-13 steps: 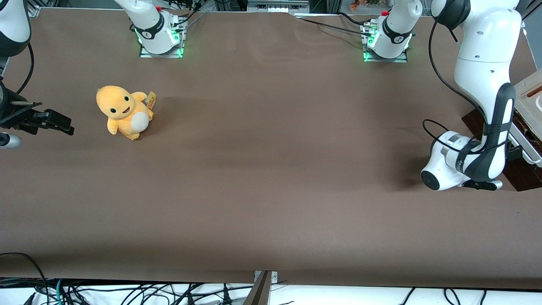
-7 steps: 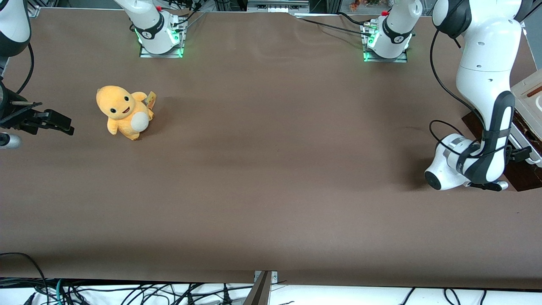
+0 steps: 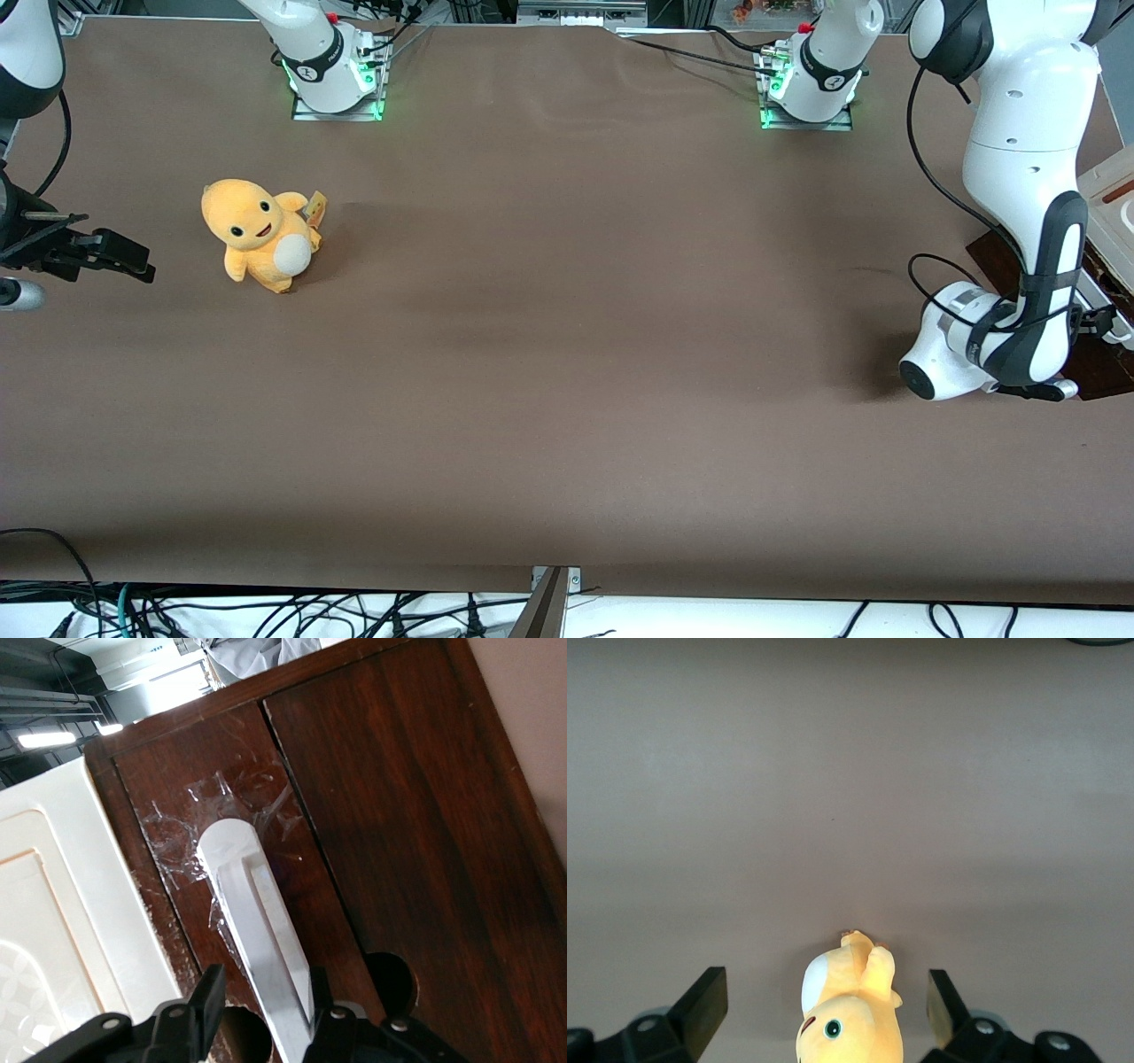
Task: Open lower drawer with left arm only
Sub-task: 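Close the left gripper around the white bar handle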
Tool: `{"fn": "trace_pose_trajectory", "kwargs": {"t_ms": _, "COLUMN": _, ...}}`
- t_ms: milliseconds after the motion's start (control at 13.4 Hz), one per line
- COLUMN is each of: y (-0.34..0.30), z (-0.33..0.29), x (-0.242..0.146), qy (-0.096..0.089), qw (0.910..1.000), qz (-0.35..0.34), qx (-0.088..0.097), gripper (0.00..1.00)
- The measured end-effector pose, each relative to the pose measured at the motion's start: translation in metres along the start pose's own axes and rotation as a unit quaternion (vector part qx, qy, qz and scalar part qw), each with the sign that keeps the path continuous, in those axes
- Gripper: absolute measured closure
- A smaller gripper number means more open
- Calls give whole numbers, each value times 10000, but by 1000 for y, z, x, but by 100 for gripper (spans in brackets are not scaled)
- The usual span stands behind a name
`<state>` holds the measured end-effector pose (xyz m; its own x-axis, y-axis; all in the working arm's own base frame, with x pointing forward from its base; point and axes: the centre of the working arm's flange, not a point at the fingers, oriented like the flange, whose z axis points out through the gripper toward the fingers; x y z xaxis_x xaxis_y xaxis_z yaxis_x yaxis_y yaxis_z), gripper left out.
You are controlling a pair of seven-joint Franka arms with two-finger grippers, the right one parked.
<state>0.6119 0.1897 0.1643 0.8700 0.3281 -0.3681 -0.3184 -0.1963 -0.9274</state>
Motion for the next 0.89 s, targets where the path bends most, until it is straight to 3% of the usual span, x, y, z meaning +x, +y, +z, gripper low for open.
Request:
{"fn": "trace_pose_trajectory", "kwargs": {"t_ms": 74, "y": 2, "z": 0, "x": 1, "qy": 1, "qw": 10000, "qz": 4, "qx": 2, "gripper": 65}}
{"fn": "trace_pose_trajectory", "kwargs": {"t_ms": 149, "y": 4, "z": -1, "x": 3, "qy": 3, "qw": 10000, "qz": 10, "qx": 4, "gripper": 65}}
{"fn": "trace_pose_trajectory", "kwargs": {"t_ms": 223, "y": 4, "z": -1, "x": 3, "qy": 7, "qw": 10000, "qz": -1, "qx": 9, "gripper": 71}}
{"fn": "trace_pose_trajectory", "kwargs": {"t_ms": 893, "y": 5, "z": -15, "x": 3, "qy": 86, "qw": 9997, "qz": -211, "qx": 46, "gripper": 75}}
